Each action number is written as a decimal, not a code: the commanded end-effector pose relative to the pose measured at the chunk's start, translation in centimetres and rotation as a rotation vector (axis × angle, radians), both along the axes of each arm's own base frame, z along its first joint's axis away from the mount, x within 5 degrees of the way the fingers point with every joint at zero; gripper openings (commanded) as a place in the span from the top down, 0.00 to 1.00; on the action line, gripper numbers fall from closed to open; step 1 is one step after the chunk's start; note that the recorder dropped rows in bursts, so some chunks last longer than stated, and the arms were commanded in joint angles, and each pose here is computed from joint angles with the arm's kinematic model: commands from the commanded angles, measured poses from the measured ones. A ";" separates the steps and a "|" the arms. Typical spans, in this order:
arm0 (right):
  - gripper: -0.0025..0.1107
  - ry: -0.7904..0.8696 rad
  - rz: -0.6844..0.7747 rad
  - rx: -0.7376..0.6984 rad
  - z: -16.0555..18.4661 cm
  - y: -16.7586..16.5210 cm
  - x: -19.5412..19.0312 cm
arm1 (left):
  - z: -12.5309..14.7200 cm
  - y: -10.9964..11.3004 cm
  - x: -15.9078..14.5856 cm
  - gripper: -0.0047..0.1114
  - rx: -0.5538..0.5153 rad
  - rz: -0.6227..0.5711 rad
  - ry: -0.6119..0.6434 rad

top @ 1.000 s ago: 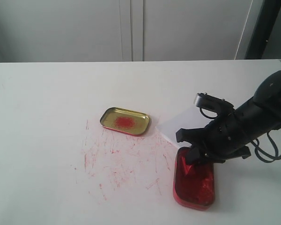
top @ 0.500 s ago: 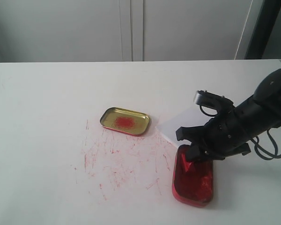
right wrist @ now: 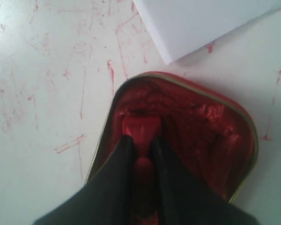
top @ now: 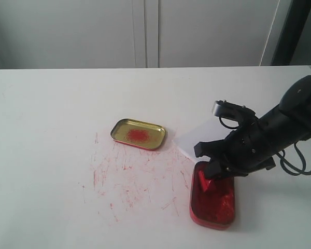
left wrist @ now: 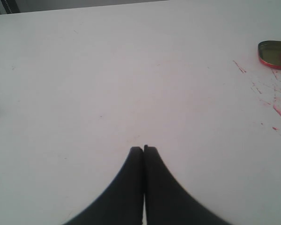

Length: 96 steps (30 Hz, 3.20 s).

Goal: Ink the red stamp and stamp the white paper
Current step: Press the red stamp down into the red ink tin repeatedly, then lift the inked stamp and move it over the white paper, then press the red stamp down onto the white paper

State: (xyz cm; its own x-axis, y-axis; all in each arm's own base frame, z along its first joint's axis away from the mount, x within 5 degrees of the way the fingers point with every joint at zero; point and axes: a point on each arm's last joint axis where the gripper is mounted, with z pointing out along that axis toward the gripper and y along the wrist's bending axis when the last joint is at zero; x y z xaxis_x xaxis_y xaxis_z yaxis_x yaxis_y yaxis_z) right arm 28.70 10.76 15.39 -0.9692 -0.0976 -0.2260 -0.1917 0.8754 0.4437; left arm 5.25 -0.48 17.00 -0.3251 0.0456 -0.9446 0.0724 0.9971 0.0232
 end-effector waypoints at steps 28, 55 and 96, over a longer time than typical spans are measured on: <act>0.98 -0.243 0.138 -0.056 6.5 -0.3 1.4 | -0.1 0.0 0.0 0.96 -0.002 0.003 -0.003; 0.98 -0.260 0.145 -0.256 6.8 -0.1 7.6 | -0.1 0.0 0.0 0.96 -0.002 0.003 -0.003; 0.98 0.015 0.207 -0.438 -6.4 2.7 12.0 | -0.1 0.0 0.0 0.96 -0.002 0.003 -0.003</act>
State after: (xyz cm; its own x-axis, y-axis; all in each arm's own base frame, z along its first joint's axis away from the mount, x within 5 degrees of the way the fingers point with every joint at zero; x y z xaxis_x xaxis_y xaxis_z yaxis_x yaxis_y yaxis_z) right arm 41.43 13.73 13.57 -0.9000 -0.3676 -0.2343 -0.3857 0.9220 0.0348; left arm 5.25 -0.48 17.00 -0.3251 0.0456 -0.9446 0.0724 0.9971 0.0232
